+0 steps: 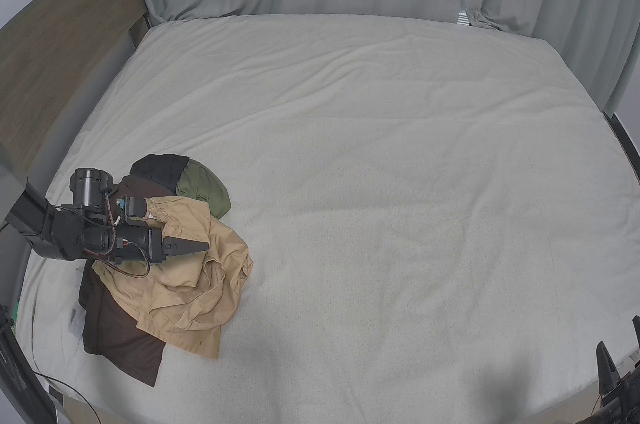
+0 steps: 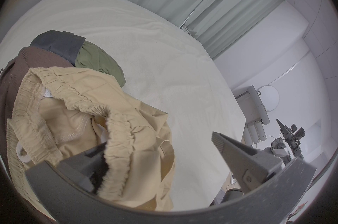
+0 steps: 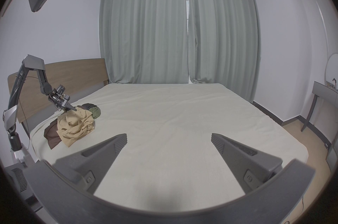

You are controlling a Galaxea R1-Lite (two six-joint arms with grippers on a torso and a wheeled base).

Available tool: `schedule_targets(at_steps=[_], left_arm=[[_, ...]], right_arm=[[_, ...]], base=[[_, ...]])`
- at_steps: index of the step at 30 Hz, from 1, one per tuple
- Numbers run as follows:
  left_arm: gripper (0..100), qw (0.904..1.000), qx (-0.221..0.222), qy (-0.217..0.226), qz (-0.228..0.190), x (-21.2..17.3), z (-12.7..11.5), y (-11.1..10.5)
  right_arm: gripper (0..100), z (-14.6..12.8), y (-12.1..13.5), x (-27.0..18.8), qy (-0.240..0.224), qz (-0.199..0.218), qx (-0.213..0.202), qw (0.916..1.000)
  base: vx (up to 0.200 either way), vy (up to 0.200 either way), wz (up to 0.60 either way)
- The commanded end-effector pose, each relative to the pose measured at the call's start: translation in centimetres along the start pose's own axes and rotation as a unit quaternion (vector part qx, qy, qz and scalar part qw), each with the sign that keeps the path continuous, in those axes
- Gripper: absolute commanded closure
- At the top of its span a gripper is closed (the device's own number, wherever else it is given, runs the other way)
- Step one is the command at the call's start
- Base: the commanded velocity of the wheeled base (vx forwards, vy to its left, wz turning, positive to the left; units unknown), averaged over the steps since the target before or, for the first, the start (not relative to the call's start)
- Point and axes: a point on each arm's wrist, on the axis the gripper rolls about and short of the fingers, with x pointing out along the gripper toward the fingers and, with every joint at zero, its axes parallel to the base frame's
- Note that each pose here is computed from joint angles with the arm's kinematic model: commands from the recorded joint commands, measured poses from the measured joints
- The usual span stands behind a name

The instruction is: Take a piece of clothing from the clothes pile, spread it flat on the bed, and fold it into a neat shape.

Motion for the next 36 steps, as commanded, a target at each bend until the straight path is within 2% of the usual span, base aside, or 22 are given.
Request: schedule_targets(at_steps=[1, 7, 15, 19, 26, 36], left_arm=[[100, 1.0, 0.001, -0.001, 0.004, 0.2, -0.1, 0.3], [100, 1.0, 0.001, -0.002, 0.006, 0.5, -0.3, 0.7], [100, 0.9999, 0.007, -0.011, 0.003, -0.4, 0.1, 0.1], [100, 0.9996, 0.013, -0.027, 0.004, -2.2, 0.9, -1.6], [100, 0.9983, -0.02, -0.054, 0.004, -4.8, 1.8, -4.4], [100, 0.9959, -0.059, -0.067, 0.008, -7.0, 0.4, -6.3]], right_arm=[[0, -0.5, 0.0, 0.1, 0.004, 0.0, 0.0, 1.0], [0, -0.5, 0.0, 0.1, 0.004, 0.001, 0.0, 1.0], [0, -0.5, 0.0, 0.1, 0.004, 0.0, 0.0, 1.0], [0, -0.5, 0.0, 0.1, 0.004, 0.0, 0.0, 1.0], [0, -0.5, 0.0, 0.1, 0.004, 0.001, -0.001, 1.0], [0, -0.5, 0.0, 0.1, 0.005, 0.001, -0.001, 1.0]], base=[[0.0, 0.0, 0.0], [0.0, 0.0, 0.0], [0.0, 0.0, 0.0], [0.0, 0.0, 0.0], [0.0, 0.0, 0.0], [0.0, 0.0, 0.0]])
